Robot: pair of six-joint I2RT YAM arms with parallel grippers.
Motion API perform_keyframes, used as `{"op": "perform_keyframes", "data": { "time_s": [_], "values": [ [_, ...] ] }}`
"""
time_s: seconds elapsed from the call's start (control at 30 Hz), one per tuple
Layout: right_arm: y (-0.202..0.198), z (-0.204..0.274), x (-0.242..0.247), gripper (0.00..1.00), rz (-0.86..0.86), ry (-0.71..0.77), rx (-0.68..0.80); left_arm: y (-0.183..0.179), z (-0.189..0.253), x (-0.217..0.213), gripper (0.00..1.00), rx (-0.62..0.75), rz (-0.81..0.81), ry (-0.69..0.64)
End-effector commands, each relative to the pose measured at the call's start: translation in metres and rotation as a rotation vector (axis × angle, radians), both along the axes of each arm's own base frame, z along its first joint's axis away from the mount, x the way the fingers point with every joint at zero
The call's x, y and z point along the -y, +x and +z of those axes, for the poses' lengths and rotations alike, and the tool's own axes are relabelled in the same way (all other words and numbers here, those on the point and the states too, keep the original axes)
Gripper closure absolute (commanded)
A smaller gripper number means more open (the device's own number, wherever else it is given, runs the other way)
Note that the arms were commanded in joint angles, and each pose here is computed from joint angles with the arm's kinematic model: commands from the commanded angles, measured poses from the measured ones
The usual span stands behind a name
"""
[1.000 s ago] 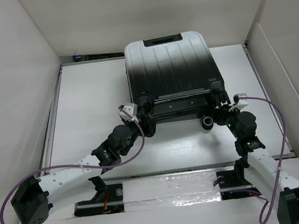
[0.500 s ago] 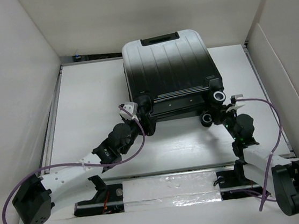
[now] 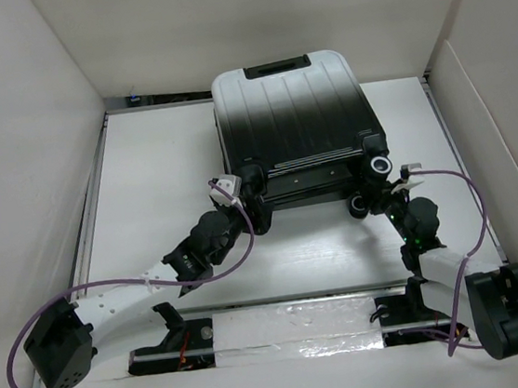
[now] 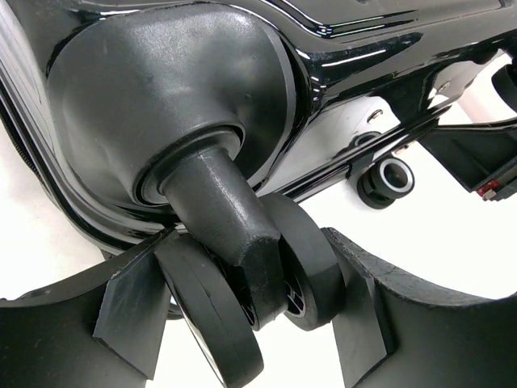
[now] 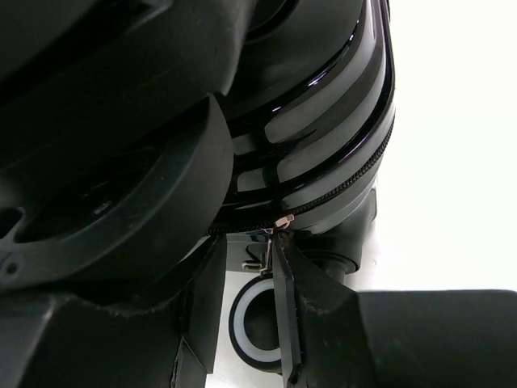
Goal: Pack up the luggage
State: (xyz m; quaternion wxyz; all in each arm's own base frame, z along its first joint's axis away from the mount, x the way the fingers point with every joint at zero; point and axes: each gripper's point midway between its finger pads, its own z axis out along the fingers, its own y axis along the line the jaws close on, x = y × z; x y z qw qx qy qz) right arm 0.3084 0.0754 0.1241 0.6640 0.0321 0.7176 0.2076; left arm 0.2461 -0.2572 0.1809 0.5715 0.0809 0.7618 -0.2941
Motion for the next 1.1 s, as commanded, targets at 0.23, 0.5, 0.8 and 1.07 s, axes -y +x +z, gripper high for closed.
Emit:
{"op": "perform_keyframes", "data": {
  "time_s": [0.23,0.5,0.8,1.07],
  "values": [
    [0.015,0.034,0.010,0.72,-0.090,0.059,0.076,-0.009,0.123,0.033,1.00,0.220,-0.141,-0.298],
    [0.014,0.037,0.008,1.00,-0.096,0.062,0.092,-0.008,0.122,0.035,1.00,0.216,-0.143,-0.298],
    [-0.023,0.031,-0.064,1.00,0.038,0.054,0.081,-0.008,0.143,0.049,1.00,0.245,-0.191,-0.349],
    [-0.041,0.021,-0.113,1.00,0.088,0.003,0.051,-0.009,0.148,0.073,1.00,0.229,-0.268,-0.385]
  ]
}}
